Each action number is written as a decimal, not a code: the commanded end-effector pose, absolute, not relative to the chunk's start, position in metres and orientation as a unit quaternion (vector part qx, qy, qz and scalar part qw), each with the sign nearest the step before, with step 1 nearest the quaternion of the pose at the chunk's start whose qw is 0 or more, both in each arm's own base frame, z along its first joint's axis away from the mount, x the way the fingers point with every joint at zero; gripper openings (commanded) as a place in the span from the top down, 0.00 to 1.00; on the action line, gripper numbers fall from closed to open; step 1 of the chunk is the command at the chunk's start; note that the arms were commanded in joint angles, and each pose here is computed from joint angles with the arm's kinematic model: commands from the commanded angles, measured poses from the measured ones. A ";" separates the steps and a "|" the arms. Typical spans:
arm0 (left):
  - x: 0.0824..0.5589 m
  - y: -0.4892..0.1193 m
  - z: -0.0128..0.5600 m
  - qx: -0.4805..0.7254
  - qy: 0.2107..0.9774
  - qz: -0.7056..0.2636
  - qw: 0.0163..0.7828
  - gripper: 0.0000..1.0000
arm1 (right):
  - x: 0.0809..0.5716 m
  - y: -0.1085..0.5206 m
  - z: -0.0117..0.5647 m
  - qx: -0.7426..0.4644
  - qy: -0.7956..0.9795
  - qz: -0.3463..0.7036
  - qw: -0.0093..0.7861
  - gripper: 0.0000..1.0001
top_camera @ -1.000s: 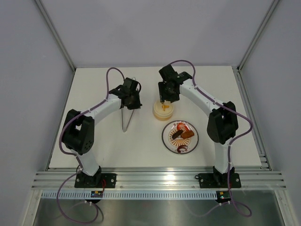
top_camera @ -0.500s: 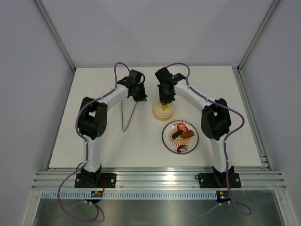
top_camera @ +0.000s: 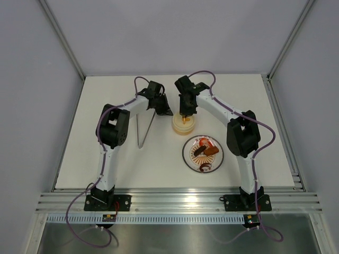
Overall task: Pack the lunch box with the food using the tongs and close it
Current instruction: Screw the fastener into the packing box.
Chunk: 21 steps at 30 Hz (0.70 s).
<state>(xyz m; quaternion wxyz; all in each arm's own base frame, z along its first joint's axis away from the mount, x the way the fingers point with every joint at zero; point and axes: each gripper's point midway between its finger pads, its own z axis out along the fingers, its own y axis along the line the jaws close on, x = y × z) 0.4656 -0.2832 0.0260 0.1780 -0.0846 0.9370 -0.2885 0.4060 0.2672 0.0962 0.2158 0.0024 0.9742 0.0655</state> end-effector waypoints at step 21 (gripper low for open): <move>0.394 -0.314 0.046 -0.054 0.911 -0.368 0.177 1.00 | 0.409 0.242 0.071 0.134 0.967 0.045 0.213 1.00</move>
